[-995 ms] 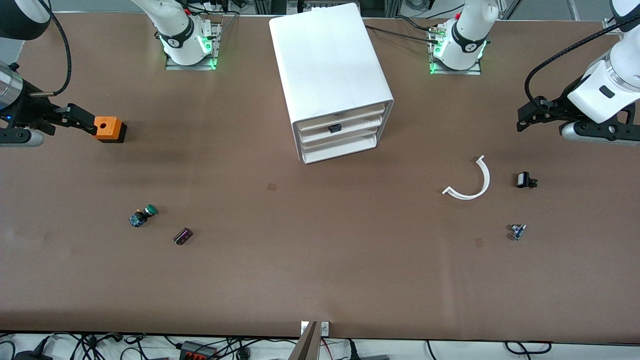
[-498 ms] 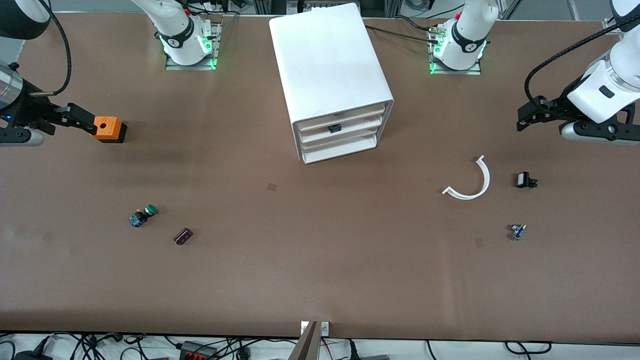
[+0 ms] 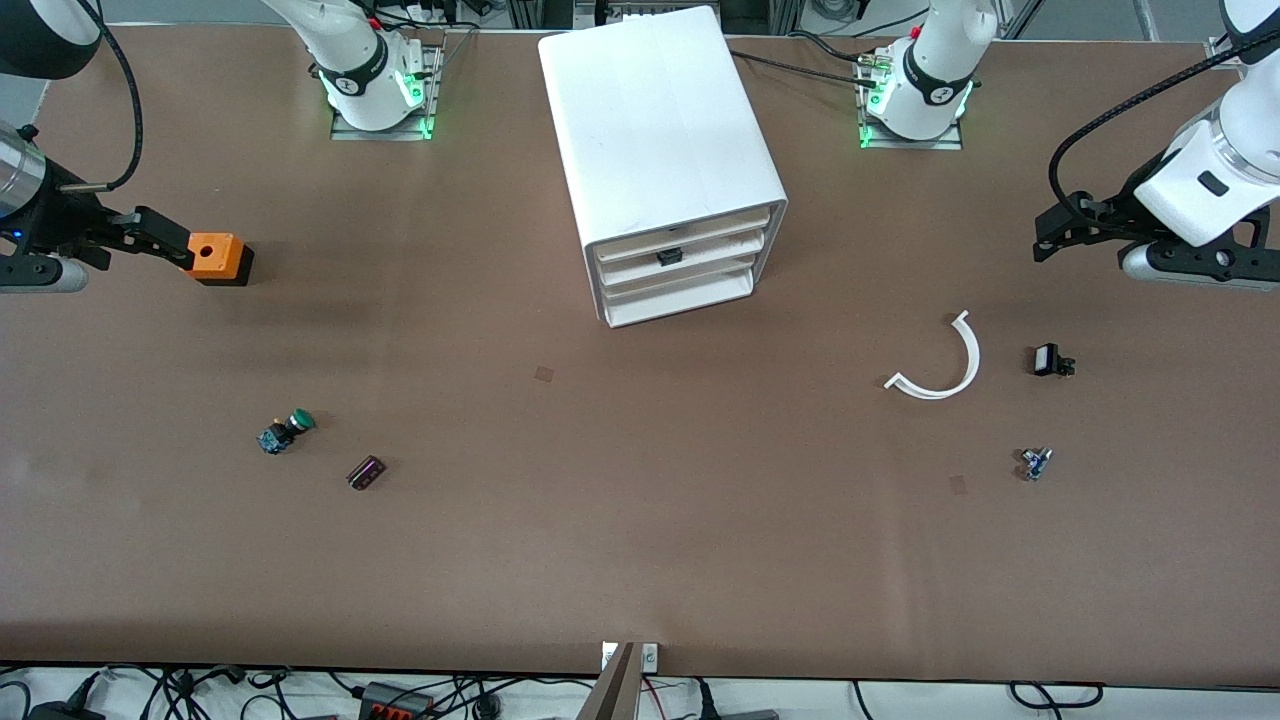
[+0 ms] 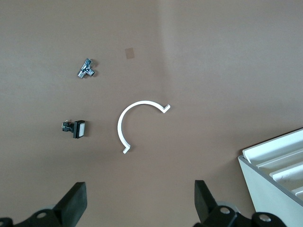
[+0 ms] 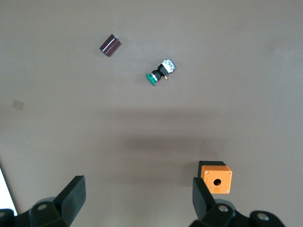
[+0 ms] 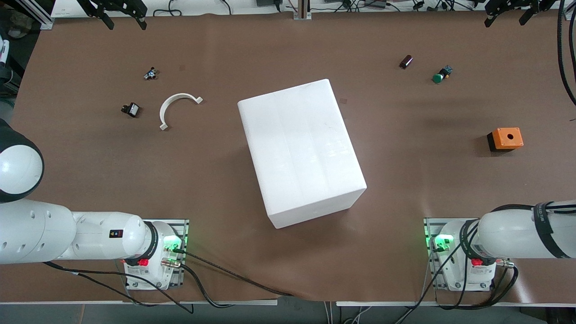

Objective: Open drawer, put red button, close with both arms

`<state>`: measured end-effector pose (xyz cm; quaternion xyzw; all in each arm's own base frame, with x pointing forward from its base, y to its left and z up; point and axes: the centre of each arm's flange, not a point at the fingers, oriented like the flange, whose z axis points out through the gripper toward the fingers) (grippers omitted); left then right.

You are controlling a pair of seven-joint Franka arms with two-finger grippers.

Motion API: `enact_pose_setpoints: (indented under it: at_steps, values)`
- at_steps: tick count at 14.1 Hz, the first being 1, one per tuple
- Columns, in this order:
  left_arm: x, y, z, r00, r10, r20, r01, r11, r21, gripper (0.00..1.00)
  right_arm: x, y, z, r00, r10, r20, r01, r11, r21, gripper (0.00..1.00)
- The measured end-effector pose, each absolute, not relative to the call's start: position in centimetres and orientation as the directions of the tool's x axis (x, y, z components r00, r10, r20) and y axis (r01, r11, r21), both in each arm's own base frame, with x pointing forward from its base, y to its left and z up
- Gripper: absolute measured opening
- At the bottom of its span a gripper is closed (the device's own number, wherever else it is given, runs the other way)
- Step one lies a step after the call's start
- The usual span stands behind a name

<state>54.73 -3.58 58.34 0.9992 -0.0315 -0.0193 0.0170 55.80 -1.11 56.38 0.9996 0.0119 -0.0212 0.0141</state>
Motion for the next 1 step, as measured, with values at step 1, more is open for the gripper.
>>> enact_pose_setpoints:
  at_steps: [1]
  values:
    - [54.73,-3.58,58.34,0.997,-0.064,-0.038,-0.062,-0.997,0.035,1.00,55.80,-1.11,56.38,0.999,0.023,-0.043,0.024,-0.999,0.028,1.00]
